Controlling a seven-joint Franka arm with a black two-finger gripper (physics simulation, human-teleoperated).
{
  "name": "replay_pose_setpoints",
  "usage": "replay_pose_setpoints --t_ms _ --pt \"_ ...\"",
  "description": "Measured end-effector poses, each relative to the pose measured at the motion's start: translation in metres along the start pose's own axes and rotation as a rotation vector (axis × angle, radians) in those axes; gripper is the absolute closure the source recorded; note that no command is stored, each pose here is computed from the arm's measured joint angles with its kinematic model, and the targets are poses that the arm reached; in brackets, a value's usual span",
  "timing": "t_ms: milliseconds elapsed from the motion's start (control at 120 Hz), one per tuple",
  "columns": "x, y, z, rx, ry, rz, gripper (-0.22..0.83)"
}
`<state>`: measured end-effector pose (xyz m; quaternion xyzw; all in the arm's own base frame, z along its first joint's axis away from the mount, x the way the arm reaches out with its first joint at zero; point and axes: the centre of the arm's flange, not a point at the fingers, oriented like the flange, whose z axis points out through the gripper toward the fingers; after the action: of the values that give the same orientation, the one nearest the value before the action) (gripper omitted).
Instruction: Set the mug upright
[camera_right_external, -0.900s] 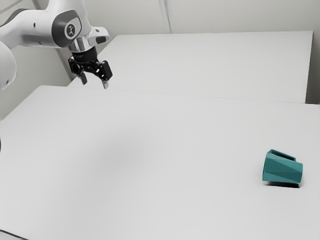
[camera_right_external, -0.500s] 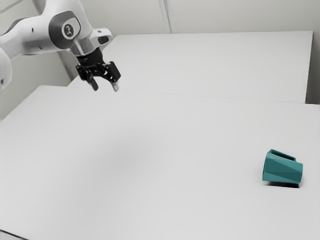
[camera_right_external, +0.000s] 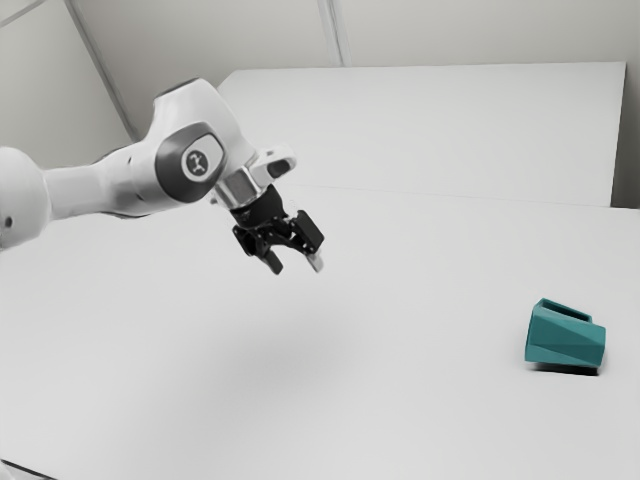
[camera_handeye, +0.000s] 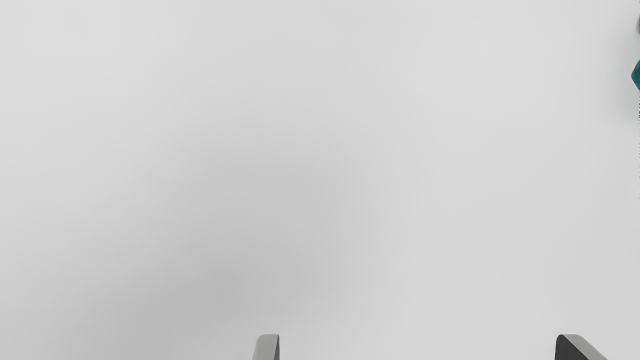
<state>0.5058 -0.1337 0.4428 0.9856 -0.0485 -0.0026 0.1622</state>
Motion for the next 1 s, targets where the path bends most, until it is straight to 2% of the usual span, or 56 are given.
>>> replay_pose_setpoints --t_ms 175,575,733,833,1000 --pt "0.006 0.007 0.019 -0.04 0.064 -0.085 0.0" --pt "-0.003 0.083 0.123 -0.303 0.064 -0.329 0.0" --pt "-0.005 0.091 0.15 -0.386 0.071 -0.414 0.0" --pt "-0.004 0.101 0.161 -0.416 0.079 -0.414 0.0" --pt "-0.006 0.126 0.169 -0.434 0.095 -0.335 0.0"
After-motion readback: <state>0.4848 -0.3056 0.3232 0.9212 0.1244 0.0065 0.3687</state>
